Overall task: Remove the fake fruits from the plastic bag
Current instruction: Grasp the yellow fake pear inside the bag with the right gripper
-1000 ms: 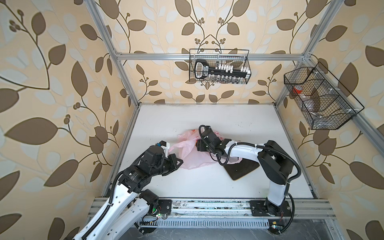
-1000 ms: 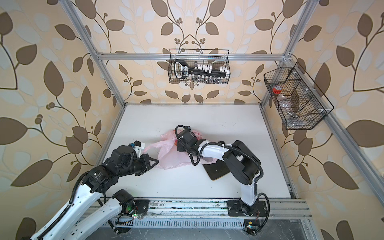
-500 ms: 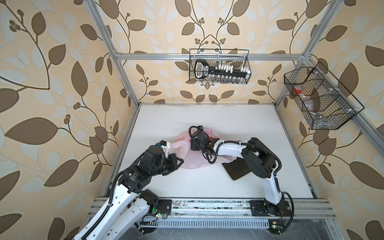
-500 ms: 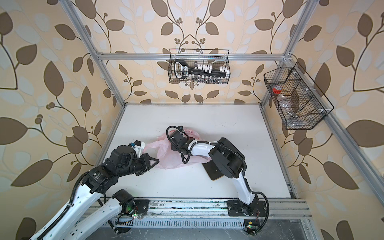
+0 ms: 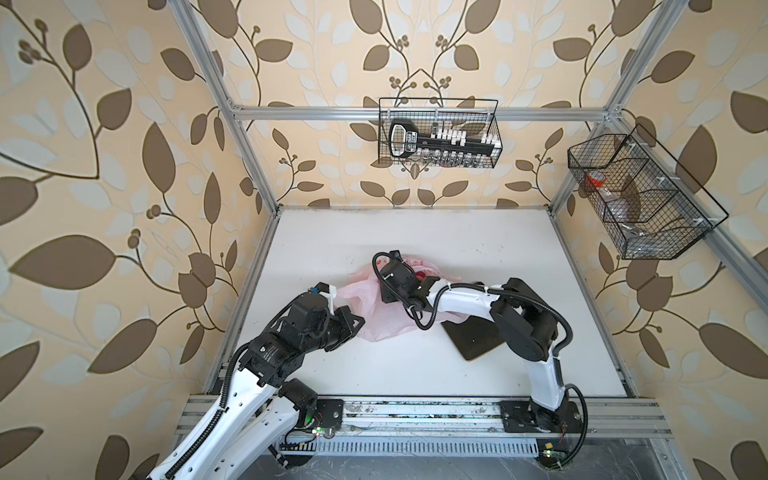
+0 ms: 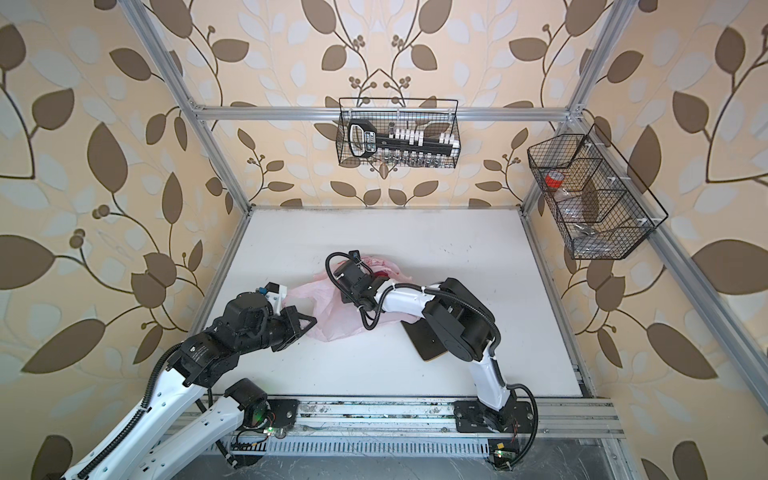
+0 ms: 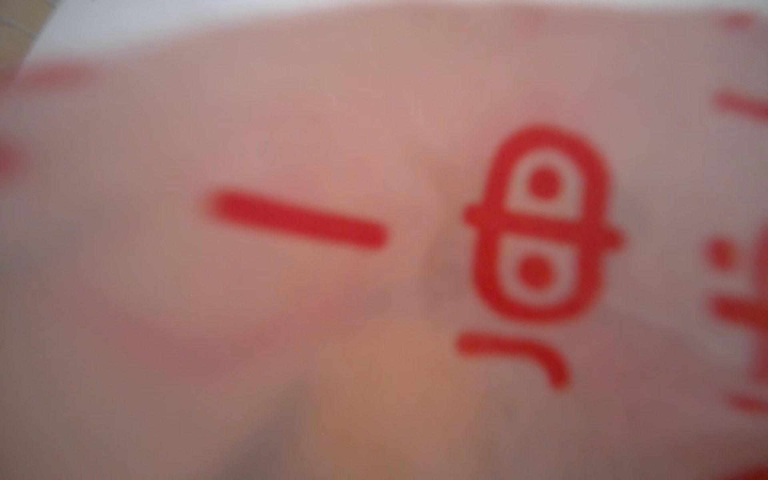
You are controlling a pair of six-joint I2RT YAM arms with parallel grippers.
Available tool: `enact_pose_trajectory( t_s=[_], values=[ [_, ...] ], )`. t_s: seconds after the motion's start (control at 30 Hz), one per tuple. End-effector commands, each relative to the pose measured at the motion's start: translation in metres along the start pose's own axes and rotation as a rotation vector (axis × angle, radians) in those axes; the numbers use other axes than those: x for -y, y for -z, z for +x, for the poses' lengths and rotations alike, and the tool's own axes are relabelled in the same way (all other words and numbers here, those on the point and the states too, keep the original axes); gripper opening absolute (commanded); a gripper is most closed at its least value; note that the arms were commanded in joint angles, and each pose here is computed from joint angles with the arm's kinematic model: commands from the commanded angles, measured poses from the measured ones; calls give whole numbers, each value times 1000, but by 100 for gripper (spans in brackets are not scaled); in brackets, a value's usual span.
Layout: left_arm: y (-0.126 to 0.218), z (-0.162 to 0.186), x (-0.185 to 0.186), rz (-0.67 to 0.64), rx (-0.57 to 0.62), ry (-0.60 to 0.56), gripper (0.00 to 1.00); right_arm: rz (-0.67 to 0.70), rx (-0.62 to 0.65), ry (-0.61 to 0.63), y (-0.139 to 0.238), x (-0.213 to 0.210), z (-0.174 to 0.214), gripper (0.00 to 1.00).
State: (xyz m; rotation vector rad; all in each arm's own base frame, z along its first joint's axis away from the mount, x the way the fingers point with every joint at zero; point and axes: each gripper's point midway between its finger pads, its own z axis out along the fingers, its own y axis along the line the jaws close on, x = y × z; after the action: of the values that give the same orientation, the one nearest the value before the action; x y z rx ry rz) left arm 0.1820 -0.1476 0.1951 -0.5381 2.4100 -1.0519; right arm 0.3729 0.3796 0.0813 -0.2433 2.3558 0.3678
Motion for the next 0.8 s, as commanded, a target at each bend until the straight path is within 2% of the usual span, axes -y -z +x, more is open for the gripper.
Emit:
enact_pose_trajectory(
  t_s=[0.0, 0.17, 0.4, 0.6, 0.77],
  values=[
    [-3, -8, 1, 8, 53, 20, 0, -108, 45, 15, 38, -23, -15, 45],
    [-7, -12, 1, 5, 66, 34, 0, -193, 48, 14, 70, -32, -12, 45],
    [-7, -18, 3, 3, 92, 40, 0, -243, 9, 33, 109, -24, 0, 44],
    [-9, -18, 1, 3, 94, 50, 0, -304, 35, 38, 163, -17, -5, 43],
    [-13, -17, 0, -2, 82, 57, 0, -343, 90, 7, 222, -9, -27, 43]
  ],
)
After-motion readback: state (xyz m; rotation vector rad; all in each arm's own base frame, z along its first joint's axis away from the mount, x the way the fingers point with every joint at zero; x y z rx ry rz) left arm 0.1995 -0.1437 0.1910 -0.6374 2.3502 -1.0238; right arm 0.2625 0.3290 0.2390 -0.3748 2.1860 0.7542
